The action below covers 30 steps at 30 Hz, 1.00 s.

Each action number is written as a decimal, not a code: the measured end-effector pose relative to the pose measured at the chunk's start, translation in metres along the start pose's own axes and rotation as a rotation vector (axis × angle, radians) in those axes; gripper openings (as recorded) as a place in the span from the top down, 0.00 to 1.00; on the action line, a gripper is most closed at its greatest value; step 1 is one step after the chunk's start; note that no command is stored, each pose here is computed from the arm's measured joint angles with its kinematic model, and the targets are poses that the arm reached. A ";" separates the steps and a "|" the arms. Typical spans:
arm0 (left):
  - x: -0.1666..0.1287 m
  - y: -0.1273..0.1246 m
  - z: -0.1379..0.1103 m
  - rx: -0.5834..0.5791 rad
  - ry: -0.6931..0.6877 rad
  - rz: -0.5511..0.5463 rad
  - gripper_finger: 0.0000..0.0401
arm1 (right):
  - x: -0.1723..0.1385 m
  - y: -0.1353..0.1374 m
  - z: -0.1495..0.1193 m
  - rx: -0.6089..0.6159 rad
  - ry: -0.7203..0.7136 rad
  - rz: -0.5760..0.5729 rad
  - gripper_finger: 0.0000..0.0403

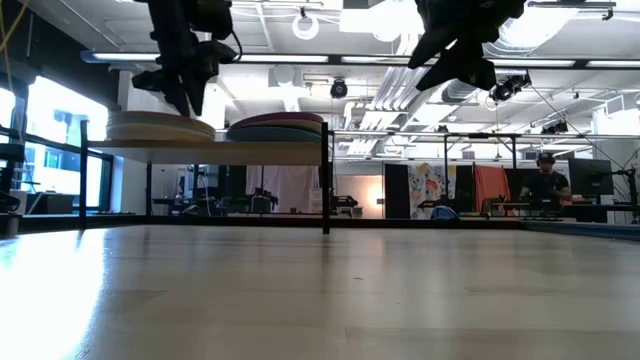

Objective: Place and stack plates onto a shelf
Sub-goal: Adjust the left stack of plates on the shelf

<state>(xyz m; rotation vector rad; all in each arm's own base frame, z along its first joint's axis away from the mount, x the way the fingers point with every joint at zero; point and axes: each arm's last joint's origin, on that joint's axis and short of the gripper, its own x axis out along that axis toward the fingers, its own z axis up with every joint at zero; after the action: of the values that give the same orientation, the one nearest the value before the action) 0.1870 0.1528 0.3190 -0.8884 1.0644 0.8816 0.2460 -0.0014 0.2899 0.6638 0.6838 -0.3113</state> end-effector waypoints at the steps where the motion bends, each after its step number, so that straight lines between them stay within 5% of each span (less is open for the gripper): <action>1: 0.000 -0.001 0.000 0.000 -0.001 -0.015 0.75 | 0.000 0.000 0.000 0.000 0.000 0.000 0.64; 14: -0.042 -0.002 -0.006 0.065 0.034 -0.015 0.75 | 0.000 0.000 0.000 0.007 0.001 0.000 0.64; 22: -0.030 -0.017 -0.037 0.178 0.248 0.011 0.75 | 0.000 0.000 0.000 0.008 0.001 0.000 0.64; 30: -0.014 -0.015 -0.047 0.220 0.274 0.127 0.75 | 0.000 0.000 0.000 0.007 0.001 0.000 0.64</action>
<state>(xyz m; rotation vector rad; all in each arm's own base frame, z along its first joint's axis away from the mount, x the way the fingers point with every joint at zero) 0.1817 0.1020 0.3234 -0.7772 1.4394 0.7421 0.2460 -0.0014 0.2898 0.6709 0.6837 -0.3141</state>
